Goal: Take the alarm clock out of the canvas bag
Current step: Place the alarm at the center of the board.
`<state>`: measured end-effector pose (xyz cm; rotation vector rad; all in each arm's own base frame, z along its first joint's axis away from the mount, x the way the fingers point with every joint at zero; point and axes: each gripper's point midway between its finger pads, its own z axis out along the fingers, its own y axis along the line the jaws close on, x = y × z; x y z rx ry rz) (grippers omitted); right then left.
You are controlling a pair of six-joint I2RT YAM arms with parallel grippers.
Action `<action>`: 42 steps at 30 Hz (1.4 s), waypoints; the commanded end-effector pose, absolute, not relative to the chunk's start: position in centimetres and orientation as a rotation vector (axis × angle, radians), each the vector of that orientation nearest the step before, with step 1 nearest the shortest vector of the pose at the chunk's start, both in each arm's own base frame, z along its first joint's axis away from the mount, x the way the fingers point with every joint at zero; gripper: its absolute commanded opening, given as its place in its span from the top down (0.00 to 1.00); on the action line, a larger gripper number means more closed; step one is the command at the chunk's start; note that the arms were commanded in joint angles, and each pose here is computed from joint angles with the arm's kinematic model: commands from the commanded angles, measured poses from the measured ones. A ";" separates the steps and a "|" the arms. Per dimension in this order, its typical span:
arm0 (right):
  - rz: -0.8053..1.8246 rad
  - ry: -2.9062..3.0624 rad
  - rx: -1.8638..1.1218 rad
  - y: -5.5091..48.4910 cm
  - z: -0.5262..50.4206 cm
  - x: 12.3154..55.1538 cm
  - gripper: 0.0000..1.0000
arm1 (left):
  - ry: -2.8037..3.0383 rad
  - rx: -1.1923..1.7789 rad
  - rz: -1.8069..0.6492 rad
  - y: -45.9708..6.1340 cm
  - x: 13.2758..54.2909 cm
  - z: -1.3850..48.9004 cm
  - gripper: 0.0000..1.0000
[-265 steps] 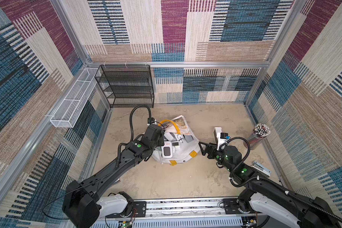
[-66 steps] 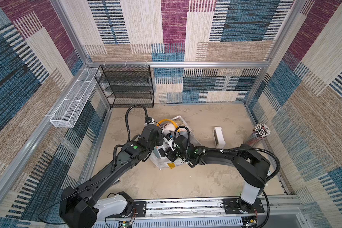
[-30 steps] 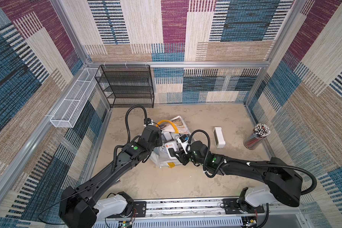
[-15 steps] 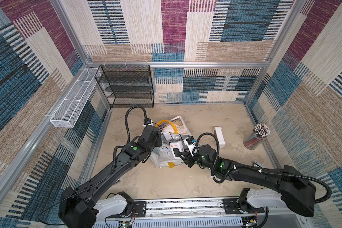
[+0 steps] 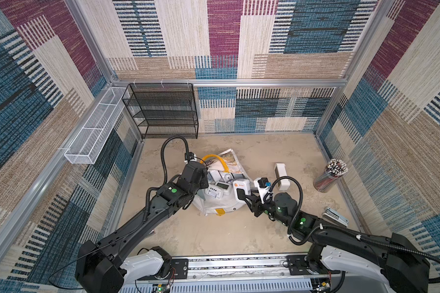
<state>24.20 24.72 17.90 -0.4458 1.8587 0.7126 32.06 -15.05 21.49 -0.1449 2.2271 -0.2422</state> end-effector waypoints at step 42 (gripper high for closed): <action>0.250 2.275 -0.001 12.2 10.8 33.2 0.64 | 2.243 -0.181 -0.151 -13.1 31.3 20.7 1.00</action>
